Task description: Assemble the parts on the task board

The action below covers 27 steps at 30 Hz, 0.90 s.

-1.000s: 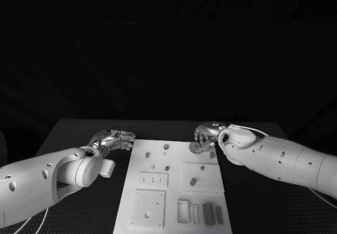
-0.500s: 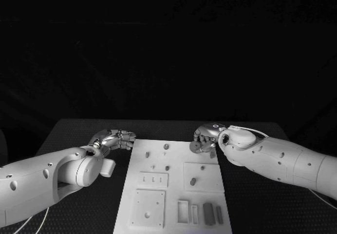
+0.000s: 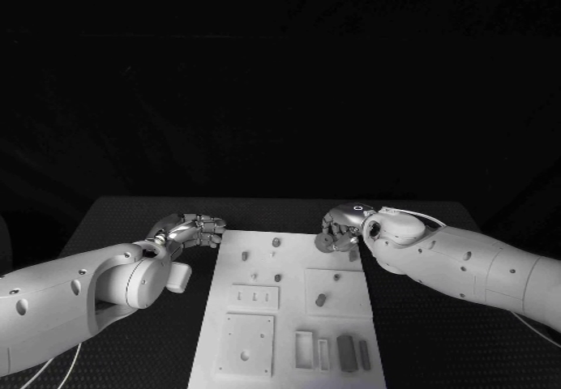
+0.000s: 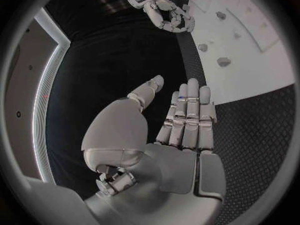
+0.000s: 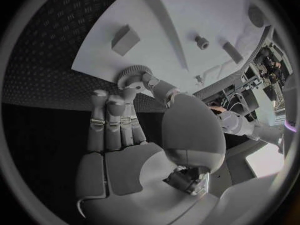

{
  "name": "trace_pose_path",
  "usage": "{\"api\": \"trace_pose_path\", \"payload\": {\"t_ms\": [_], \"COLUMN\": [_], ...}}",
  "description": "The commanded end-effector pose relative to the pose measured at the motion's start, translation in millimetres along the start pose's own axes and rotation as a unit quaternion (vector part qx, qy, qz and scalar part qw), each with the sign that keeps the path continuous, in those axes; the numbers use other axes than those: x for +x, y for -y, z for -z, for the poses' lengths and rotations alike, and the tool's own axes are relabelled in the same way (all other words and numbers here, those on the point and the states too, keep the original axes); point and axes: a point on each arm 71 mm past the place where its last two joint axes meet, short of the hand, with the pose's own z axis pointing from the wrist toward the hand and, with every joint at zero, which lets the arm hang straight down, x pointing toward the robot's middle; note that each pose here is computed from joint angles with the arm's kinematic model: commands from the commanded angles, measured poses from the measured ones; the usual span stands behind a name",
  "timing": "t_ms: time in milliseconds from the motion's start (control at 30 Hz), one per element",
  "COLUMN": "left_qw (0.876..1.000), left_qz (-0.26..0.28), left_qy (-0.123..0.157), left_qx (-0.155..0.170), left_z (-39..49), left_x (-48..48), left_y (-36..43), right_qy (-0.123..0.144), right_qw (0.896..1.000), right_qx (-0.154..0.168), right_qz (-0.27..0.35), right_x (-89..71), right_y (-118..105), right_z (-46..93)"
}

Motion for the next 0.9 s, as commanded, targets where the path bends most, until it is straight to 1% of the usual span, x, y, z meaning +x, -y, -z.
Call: {"api": "trace_pose_path", "payload": {"t_ms": [33, 200, 333, 600, 733, 800, 900], "left_qw": [1.000, 1.000, 1.000, 1.000, 1.000, 1.000, 1.000], "left_qz": [0.001, 0.001, 0.001, 0.000, 0.000, 0.000, 0.000], "left_qy": [-0.009, -0.009, -0.009, -0.010, -0.009, -0.008, -0.008], "left_qx": [0.004, 0.004, 0.004, 0.004, 0.004, 0.004, 0.004], "left_z": [-0.2, 0.0, 0.1, 0.5, 1.1, 1.3, 1.5], "left_x": [2.7, 2.6, 2.4, 2.9, 2.2, 1.9, 2.0], "left_y": [1.4, 1.4, 1.4, 1.4, 1.3, 1.3, 1.3], "right_qy": [-0.031, -0.032, -0.021, -0.009, -0.012, -0.007, 0.009], "right_qw": [0.999, 0.999, 0.999, 0.998, 0.998, 0.998, 0.998], "right_qx": [-0.008, -0.011, -0.015, -0.024, -0.028, -0.029, -0.027], "right_qz": [0.006, 0.010, 0.030, 0.061, 0.061, 0.061, 0.059], "right_x": [11.3, 16.6, 18.8, 23.5, 27.1, 26.4, 23.9], "right_y": [-2.5, -4.0, -7.4, -12.2, -14.4, -14.5, -14.2], "right_z": [0.8, 1.1, 1.4, 2.4, 3.8, 4.2, 5.0]}}
